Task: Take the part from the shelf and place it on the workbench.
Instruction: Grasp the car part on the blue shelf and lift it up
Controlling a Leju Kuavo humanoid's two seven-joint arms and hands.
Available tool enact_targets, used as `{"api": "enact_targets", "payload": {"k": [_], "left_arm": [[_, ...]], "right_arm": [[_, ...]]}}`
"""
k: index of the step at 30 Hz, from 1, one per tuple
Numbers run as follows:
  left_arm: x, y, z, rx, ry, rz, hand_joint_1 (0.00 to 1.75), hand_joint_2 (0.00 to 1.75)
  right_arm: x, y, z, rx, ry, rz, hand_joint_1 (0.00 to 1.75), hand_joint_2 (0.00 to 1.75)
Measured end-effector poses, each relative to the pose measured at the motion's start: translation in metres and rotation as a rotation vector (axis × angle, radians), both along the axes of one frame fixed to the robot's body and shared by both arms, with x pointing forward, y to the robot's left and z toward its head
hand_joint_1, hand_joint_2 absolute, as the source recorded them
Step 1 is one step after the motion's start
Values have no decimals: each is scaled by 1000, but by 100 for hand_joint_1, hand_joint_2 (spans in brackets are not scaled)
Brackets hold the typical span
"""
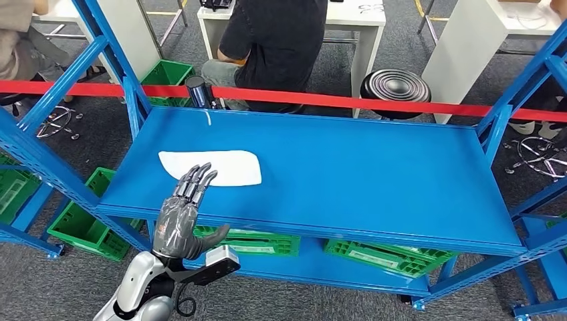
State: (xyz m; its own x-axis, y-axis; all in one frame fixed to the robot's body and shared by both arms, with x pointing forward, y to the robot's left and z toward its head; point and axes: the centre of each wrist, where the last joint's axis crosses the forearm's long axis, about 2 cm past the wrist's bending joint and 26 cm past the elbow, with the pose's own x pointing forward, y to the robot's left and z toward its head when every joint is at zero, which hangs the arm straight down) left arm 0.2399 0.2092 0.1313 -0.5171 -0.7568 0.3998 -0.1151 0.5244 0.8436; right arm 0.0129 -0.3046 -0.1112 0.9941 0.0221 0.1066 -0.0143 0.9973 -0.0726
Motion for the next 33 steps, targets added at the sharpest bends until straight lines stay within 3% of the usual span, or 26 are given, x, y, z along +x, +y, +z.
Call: {"api": "enact_targets", "payload": {"k": [11,18,27,33], "left_arm": [[6,21,-24,176,95,80,0,175],[20,28,-32,252,108,83,0,175],[51,34,-48,350,76,93,0,175],[64,36,-49,363,2,122,0,175]], "right_arm": [[7,4,0,31,-20,57,0,0],[12,9,0,48,-34,78,0,0],[16,7,0,35,-47,82,0,0],[16,8,0,22,-49,86,0,0]]}}
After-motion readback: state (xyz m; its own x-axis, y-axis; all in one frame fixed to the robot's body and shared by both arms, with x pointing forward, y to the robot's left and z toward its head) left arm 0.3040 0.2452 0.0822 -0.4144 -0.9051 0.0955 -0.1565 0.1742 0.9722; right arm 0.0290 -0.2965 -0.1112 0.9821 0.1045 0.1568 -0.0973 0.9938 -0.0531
